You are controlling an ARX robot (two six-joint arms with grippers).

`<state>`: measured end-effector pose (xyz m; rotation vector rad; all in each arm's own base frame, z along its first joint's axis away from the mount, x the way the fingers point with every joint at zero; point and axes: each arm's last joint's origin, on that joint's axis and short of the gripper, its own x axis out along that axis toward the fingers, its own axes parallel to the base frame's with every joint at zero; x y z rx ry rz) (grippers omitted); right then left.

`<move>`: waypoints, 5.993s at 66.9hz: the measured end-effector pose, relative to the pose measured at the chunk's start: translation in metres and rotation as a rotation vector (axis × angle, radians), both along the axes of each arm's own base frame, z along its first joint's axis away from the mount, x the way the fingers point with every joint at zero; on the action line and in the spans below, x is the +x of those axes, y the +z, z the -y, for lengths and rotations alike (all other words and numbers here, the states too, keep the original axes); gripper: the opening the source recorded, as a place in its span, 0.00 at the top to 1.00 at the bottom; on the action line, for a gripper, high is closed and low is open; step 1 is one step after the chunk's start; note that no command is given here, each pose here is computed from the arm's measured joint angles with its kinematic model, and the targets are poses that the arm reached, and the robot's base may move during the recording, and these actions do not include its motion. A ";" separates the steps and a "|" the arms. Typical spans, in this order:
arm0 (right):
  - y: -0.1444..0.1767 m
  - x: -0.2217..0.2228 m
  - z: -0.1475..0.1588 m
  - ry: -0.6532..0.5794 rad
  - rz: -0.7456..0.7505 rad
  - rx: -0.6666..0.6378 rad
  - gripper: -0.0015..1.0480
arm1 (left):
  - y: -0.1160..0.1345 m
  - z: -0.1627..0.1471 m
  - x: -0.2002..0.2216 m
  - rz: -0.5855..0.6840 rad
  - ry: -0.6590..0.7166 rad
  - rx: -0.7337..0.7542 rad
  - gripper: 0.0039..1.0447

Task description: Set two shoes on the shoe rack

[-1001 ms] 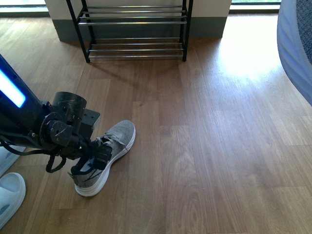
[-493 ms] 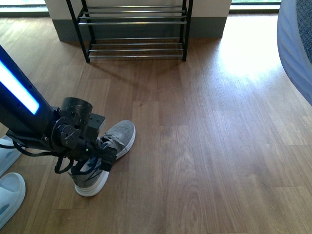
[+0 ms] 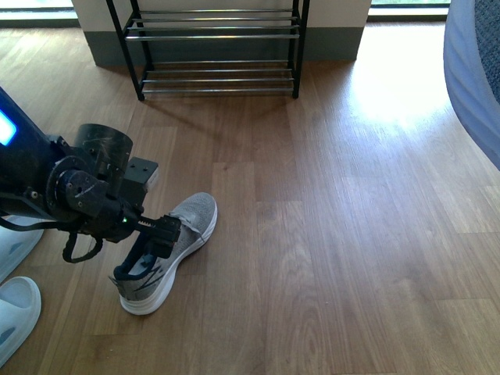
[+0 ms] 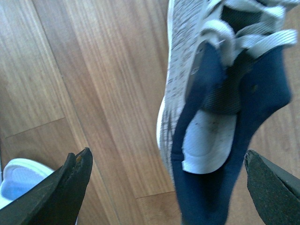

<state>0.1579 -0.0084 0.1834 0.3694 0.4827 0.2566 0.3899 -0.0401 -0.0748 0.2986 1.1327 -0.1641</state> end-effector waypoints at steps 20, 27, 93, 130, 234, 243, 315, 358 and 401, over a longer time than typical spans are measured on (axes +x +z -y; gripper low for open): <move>0.000 0.000 0.000 0.000 0.000 0.000 0.99 | -0.035 -0.020 0.007 -0.035 0.007 0.050 0.09; 0.000 0.000 0.000 0.000 0.000 0.000 0.99 | -0.045 -0.018 0.014 -0.030 -0.004 0.024 0.09; 0.000 0.000 0.000 0.000 0.000 0.000 0.99 | -0.059 -0.007 0.007 0.033 0.153 -0.035 0.99; 0.000 0.000 0.000 0.000 0.000 0.000 0.99 | 0.180 -0.011 -0.070 0.600 0.467 -0.040 0.99; 0.000 0.000 0.000 0.004 0.001 0.002 0.99 | 0.254 -0.005 -0.143 0.771 0.500 -0.002 0.99; 0.000 0.000 0.000 0.000 0.000 0.000 0.99 | 0.254 -0.005 -0.143 0.769 0.496 -0.006 0.99; 0.000 0.000 0.000 0.001 0.000 0.000 0.99 | 0.253 -0.005 -0.143 0.768 0.500 -0.001 0.99; 0.000 0.000 0.000 0.000 -0.001 0.000 0.99 | 0.253 -0.005 -0.143 0.767 0.497 -0.003 0.99; 0.000 0.000 0.000 0.001 -0.001 0.000 0.99 | 0.253 -0.005 -0.143 0.767 0.498 -0.002 0.99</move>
